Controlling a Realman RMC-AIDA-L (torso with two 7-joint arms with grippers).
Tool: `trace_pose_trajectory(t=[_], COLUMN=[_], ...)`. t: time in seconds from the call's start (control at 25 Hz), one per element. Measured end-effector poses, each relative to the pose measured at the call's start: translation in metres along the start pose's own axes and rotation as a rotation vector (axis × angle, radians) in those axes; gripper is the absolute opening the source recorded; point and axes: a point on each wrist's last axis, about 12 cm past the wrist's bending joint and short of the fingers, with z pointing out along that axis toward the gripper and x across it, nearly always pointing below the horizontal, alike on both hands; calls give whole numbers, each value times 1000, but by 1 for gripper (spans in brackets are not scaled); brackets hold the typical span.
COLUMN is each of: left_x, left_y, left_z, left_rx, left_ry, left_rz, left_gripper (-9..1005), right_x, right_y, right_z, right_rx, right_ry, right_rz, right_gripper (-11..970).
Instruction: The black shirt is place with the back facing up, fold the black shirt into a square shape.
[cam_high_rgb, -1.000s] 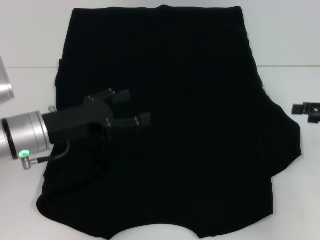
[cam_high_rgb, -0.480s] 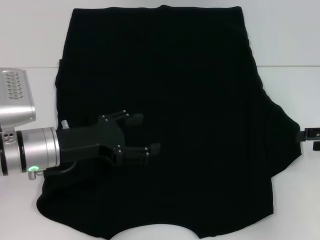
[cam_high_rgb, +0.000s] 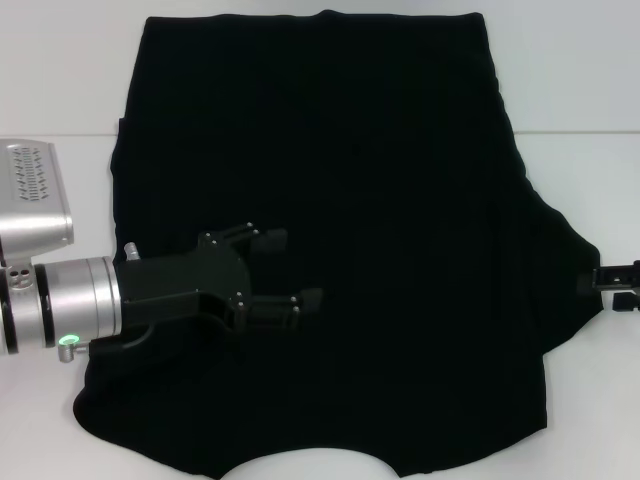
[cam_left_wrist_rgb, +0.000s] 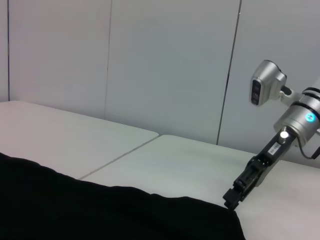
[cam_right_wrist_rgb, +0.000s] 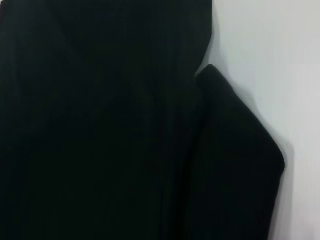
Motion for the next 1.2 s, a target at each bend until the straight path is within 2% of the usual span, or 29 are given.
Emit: trace_pose_trajectory(t=[0.36,0.56,0.68,0.92,1.2], left_x=[0,0,0,1,1], left_y=[1,1,1,0,0], left_z=[-1,-2,-3,-3,-3], left_rx=[-9,-13,-15,-16,-13], left_ry=[-6,-9,-11,-14,-16], left_rz=[-3,-6,-6,-7,-19], left_gripper=[945,945,945,946,946], right_x=[1,1,1,2,10], right_y=[7,10,10,7,-12], right_z=[17,20,20,18,5], right_rx=[29,30,30,32,32], right_ry=[-6,-7,-7,-11,-76], right_rz=[-22,-26,-26,-18,23], right_gripper=[754,534,318,85,33])
